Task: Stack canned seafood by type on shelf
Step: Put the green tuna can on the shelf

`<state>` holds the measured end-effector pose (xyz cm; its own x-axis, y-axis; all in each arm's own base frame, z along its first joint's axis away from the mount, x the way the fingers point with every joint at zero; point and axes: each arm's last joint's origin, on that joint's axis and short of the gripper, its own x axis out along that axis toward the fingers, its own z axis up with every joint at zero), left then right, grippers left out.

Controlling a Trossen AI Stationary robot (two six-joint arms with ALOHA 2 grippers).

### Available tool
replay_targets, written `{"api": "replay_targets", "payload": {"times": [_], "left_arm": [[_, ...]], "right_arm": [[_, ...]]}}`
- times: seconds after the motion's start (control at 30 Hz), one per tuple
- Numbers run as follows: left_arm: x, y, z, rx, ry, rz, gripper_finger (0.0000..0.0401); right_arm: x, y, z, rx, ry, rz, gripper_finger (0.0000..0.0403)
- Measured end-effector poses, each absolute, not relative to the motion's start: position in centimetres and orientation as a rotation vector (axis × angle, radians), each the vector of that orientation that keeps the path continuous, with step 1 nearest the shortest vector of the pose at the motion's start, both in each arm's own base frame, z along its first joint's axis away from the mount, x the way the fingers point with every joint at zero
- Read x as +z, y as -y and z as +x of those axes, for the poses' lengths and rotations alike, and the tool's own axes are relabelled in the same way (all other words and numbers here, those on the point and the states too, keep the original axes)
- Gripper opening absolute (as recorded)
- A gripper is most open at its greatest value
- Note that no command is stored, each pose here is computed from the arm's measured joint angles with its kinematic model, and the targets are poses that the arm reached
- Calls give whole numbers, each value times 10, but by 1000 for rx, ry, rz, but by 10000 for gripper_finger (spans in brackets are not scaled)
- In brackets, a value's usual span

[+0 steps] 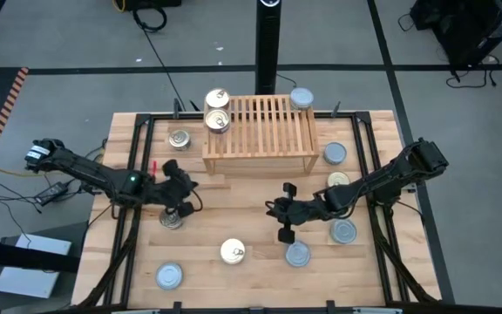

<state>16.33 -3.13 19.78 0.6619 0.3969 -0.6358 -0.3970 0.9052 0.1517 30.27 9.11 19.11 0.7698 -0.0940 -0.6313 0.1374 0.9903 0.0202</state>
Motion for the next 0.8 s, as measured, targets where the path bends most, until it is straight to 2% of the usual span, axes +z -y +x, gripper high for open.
{"api": "replay_targets", "payload": {"times": [0.23, 0.4, 0.8], "left_arm": [[183, 27, 146, 579, -902, -83, 68], [176, 27, 147, 611, -955, -86, 95], [145, 28, 164, 685, -1106, -33, 102]], "right_arm": [[192, -92, 303, -123, -675, 69, 13], [192, -92, 304, -122, -667, 72, 13], [193, -95, 303, -109, -652, 75, 14]]}}
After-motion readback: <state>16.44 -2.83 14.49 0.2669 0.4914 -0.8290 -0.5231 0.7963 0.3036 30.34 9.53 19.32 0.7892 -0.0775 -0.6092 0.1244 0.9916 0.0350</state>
